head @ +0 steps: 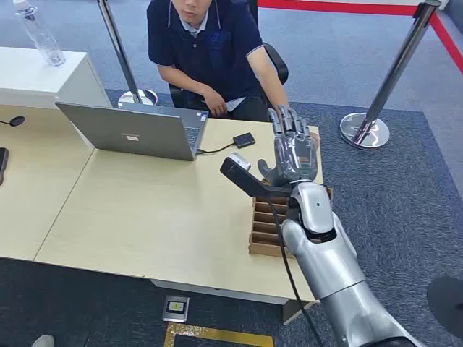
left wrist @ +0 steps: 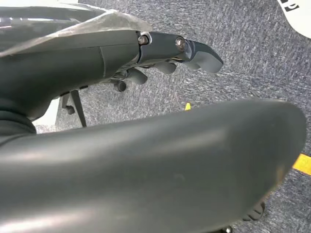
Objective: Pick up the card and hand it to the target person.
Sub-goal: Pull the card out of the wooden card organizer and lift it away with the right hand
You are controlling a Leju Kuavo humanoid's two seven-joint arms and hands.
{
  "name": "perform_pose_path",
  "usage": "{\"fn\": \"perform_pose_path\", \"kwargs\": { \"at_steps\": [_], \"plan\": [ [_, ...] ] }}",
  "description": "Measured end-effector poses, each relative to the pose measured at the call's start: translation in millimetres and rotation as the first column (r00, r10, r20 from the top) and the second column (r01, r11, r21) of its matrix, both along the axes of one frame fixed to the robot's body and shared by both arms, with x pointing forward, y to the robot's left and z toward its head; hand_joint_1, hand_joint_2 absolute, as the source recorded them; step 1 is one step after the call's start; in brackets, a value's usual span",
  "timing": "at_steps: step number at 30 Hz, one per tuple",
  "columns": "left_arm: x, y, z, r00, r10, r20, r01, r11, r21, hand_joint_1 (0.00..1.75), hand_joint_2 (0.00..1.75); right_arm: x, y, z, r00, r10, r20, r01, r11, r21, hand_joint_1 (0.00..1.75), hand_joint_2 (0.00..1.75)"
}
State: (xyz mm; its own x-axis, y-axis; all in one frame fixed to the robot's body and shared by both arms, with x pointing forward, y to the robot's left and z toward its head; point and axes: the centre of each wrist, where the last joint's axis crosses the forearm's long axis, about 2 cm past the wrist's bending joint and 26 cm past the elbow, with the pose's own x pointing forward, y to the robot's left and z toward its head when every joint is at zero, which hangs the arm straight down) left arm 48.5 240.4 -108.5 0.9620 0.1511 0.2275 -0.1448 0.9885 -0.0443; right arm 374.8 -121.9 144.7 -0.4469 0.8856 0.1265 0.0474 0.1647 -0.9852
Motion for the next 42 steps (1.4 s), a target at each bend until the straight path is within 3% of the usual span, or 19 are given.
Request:
{"fn": "perform_pose_path", "kwargs": {
  "at_steps": [4, 7, 18, 42],
  "plan": [
    [-0.1, 0.0, 0.0, 1.0, -0.004, 0.0, 0.004, 1.0, -0.001, 0.0, 0.0, -5.4, -4.2, -9.5, 0.999, -0.023, -0.023, 0.024, 0.999, 0.042, 0.97, 1.75],
    [-0.2, -0.2, 0.0, 1.0, -0.009, 0.0, 0.009, 1.0, -0.003, 0.0, 0.0, -10.8, -8.2, -18.5, 0.998, -0.047, -0.045, 0.05, 0.997, 0.065, 0.92, 1.75],
    [-0.2, -0.4, 0.0, 1.0, -0.012, 0.001, 0.012, 1.0, -0.006, 0.0, 0.0, -19.6, -15.1, -34.7, 0.993, -0.08, -0.085, 0.086, 0.994, 0.067, 0.92, 1.75],
    [-0.4, -0.9, 0.0, 1.0, -0.014, -0.001, 0.014, 1.0, -0.012, 0.0, 0.0, -30.7, -2.4, -54.9, 0.982, -0.045, -0.184, 0.037, 0.998, -0.043, 0.98, 1.75]
  ]
}}
